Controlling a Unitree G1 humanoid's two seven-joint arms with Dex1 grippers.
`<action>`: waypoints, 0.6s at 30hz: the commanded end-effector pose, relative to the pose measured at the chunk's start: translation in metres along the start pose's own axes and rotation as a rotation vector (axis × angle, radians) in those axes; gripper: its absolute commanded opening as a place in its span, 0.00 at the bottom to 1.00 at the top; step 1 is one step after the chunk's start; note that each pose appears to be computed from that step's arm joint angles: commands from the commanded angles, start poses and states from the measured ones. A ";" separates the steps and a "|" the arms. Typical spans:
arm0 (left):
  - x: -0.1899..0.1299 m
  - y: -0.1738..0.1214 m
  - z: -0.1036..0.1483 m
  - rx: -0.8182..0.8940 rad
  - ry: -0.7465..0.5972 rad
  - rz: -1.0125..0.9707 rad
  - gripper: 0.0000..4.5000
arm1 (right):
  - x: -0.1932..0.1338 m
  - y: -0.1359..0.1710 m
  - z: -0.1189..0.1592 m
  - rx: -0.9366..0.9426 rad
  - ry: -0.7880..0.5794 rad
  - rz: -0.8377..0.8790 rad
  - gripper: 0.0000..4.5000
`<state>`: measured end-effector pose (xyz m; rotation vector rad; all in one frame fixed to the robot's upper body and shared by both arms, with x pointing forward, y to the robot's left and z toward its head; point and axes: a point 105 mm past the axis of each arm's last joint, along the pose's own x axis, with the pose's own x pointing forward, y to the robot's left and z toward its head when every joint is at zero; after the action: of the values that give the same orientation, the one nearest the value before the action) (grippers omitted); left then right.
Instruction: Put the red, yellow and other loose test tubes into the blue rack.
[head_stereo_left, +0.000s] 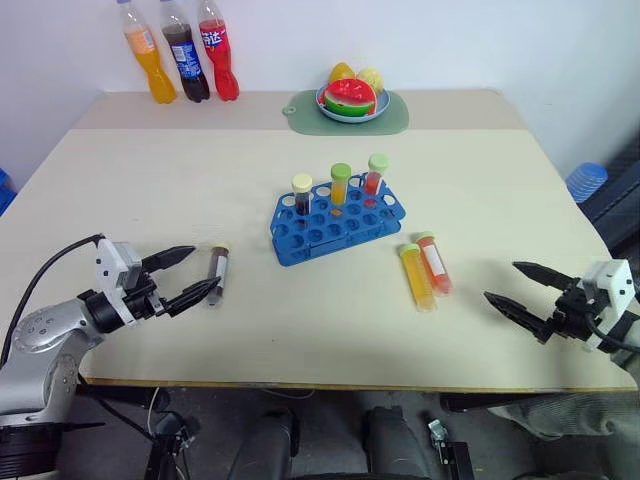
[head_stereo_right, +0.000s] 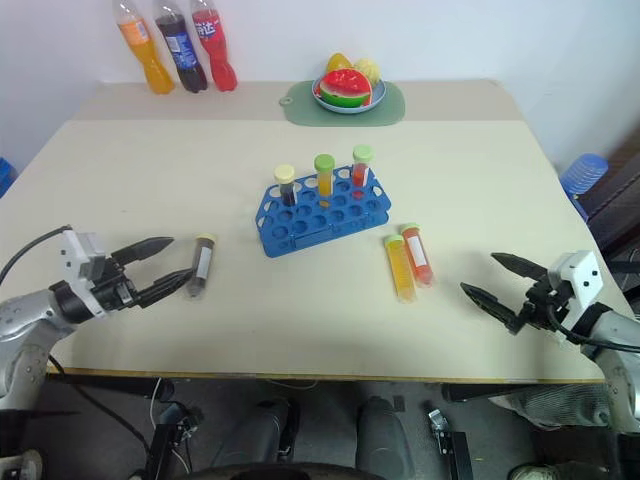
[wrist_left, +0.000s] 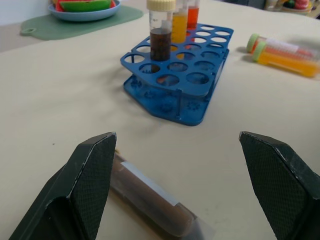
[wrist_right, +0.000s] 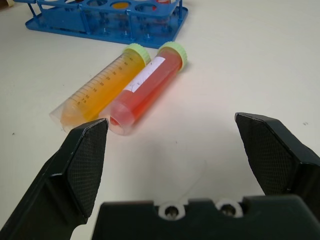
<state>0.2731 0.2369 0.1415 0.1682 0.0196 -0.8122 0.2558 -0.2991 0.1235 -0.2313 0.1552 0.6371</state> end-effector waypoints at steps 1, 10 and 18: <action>-0.002 0.002 0.011 0.039 -0.010 -0.003 0.90 | -0.004 -0.003 0.017 -0.047 -0.033 -0.006 1.00; 0.004 -0.002 0.022 0.038 -0.052 -0.049 0.90 | -0.001 -0.004 0.027 -0.057 -0.069 -0.014 1.00; 0.027 -0.020 0.033 0.060 -0.092 -0.143 0.90 | 0.026 -0.012 0.050 -0.015 0.079 -0.185 1.00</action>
<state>0.2771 0.2074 0.1619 0.1713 -0.0493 -0.9313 0.2841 -0.2904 0.1520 -0.2892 0.2174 0.4320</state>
